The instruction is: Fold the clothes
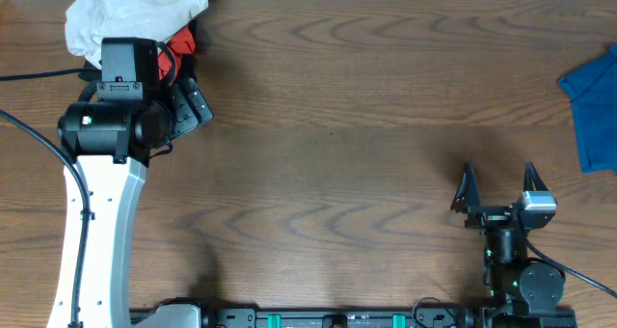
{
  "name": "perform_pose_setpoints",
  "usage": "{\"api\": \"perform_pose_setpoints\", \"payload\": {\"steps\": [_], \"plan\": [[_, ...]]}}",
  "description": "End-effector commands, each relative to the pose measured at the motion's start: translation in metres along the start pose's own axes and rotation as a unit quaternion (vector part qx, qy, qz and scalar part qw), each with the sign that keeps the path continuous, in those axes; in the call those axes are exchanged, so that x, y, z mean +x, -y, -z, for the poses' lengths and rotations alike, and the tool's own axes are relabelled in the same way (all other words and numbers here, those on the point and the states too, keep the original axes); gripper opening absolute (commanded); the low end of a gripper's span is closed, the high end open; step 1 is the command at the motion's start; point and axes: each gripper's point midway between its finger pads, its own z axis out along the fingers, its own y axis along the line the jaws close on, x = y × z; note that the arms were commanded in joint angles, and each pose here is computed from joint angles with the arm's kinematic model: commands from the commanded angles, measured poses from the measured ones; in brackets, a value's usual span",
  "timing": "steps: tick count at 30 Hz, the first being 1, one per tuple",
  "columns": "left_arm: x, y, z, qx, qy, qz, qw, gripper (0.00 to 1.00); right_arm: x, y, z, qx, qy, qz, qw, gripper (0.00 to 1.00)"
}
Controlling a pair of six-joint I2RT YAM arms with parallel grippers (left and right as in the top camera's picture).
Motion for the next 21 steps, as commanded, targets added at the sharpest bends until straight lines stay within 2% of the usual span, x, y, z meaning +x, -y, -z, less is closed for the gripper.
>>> {"api": "perform_pose_setpoints", "payload": {"steps": [1,10,21], "plan": [[-0.001,0.001,0.0,-0.001,0.001,0.001,1.0,0.98,0.009,-0.005,-0.001,-0.017,0.008,0.006,1.0,0.99],[-0.001,0.001,0.0,-0.001,0.001,0.001,1.0,0.98,0.014,-0.007,-0.001,-0.023,-0.002,0.026,0.999,0.99],[-0.001,0.001,0.0,0.0,0.001,0.001,1.0,0.98,0.051,-0.003,0.002,-0.02,-0.076,0.063,0.995,0.99]]}}
